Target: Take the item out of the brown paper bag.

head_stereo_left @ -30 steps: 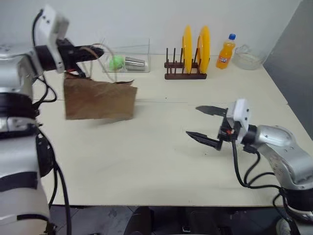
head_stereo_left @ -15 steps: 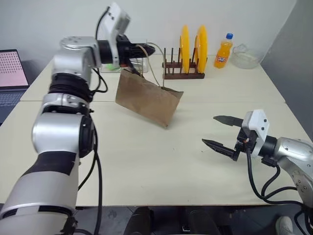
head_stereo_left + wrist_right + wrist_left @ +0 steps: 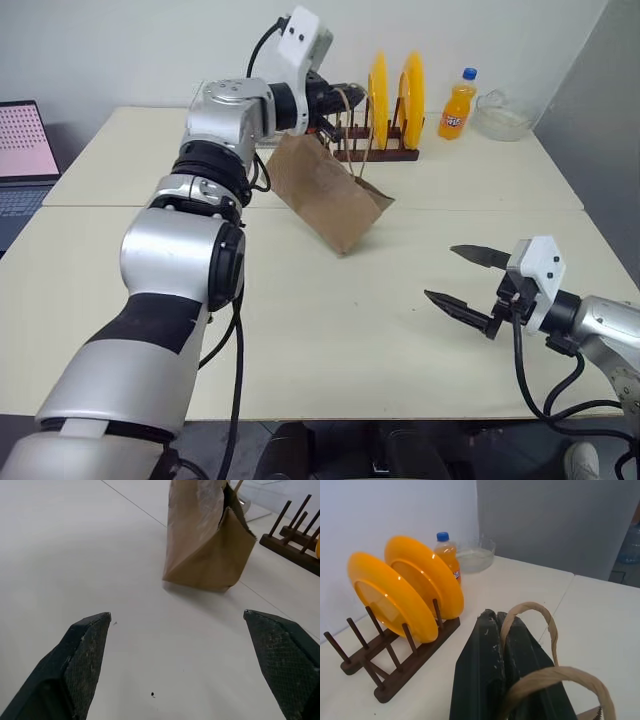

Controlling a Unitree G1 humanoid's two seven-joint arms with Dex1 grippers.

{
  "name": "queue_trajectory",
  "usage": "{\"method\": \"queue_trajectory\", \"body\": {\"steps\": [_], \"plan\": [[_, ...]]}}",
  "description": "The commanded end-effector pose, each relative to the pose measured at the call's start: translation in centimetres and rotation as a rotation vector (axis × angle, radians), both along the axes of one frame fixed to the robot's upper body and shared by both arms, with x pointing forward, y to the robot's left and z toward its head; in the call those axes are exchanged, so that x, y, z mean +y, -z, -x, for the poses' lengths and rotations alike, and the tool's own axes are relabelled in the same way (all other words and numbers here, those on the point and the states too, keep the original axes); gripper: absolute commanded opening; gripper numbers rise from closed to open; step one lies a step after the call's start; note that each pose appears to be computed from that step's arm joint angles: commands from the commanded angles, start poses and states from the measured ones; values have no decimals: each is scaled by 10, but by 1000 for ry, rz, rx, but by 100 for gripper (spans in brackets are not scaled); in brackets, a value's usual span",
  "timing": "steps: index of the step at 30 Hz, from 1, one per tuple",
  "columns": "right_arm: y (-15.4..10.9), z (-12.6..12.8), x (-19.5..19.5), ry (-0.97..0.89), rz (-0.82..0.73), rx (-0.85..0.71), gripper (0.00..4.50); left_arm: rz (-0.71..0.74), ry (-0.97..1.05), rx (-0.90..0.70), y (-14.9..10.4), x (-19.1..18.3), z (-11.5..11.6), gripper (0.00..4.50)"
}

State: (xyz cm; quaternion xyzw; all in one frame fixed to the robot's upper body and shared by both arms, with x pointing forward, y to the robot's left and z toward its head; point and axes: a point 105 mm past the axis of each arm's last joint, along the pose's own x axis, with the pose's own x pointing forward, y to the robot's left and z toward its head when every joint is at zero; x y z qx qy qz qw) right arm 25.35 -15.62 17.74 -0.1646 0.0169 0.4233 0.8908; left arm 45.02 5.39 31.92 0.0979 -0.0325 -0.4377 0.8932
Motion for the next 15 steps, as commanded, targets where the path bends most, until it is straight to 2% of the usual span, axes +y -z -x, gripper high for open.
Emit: {"method": "queue_trajectory", "body": {"steps": [1,10,15], "plan": [[-12,4,2,-8,4,-47,450,36,-29,-108,-33,-9,3,5],[-10,5,2,-2,5,-46,450,69,-101,-86,-25,-22,-4,5],[-11,4,2,0,3,-46,450,149,-125,-88,-42,-28,-3,5]]}}
